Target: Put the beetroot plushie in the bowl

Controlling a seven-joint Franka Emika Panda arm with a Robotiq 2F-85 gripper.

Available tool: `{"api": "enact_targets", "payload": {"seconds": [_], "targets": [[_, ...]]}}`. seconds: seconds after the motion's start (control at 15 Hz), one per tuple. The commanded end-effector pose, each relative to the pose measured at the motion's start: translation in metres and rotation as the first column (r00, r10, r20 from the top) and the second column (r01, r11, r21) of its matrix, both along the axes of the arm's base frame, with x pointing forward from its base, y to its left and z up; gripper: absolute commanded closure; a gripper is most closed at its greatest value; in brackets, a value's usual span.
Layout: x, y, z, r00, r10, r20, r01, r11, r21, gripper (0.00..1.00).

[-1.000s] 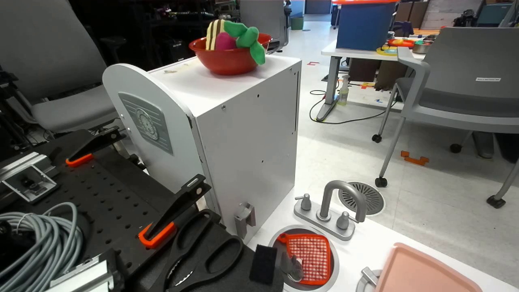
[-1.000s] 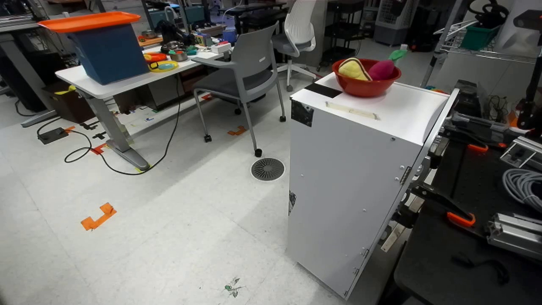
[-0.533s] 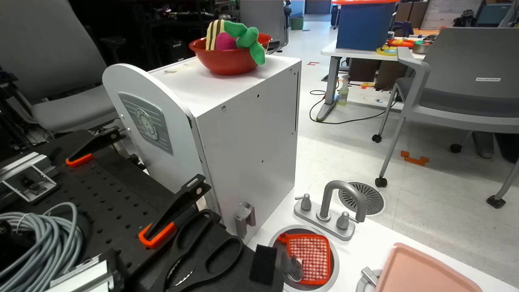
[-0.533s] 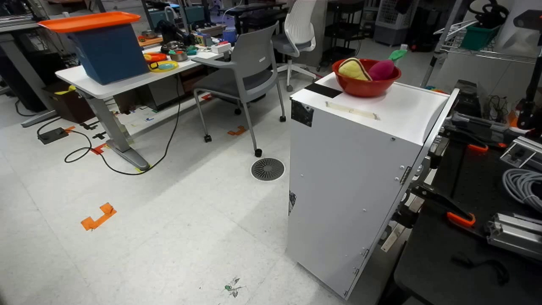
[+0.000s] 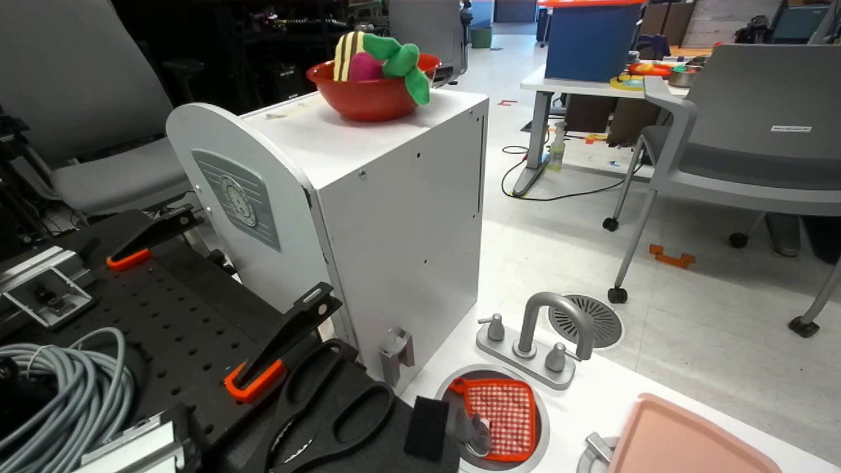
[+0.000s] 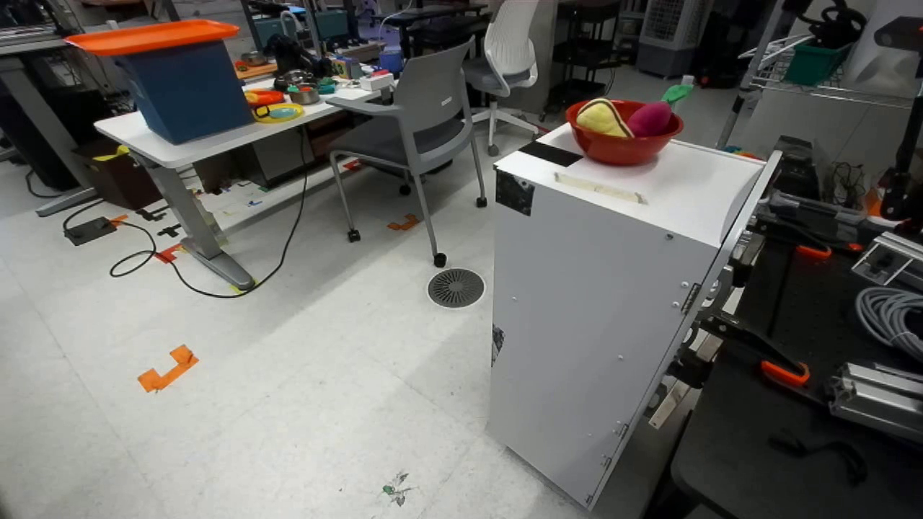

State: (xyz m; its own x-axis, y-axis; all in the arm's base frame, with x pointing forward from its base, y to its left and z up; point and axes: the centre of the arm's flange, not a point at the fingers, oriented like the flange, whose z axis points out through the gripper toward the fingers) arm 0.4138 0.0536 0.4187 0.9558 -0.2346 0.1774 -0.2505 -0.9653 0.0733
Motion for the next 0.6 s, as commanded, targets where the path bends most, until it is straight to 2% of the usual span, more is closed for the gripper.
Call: {"api": "enact_targets", "payload": {"seconds": [0.0,0.2,0.53], "targets": [[-0.0131,0.0014,0.001,0.997,0.013,-0.074,-0.008,0.998,0.068,0.0],[-0.0162,0.0047,-0.0029,0.992,0.051,-0.112,-0.04,0.994,0.1,0.0],[-0.0202,0.0086,-0.0057,0.982,0.117,-0.15,-0.103,0.99,0.094,0.0]]}}
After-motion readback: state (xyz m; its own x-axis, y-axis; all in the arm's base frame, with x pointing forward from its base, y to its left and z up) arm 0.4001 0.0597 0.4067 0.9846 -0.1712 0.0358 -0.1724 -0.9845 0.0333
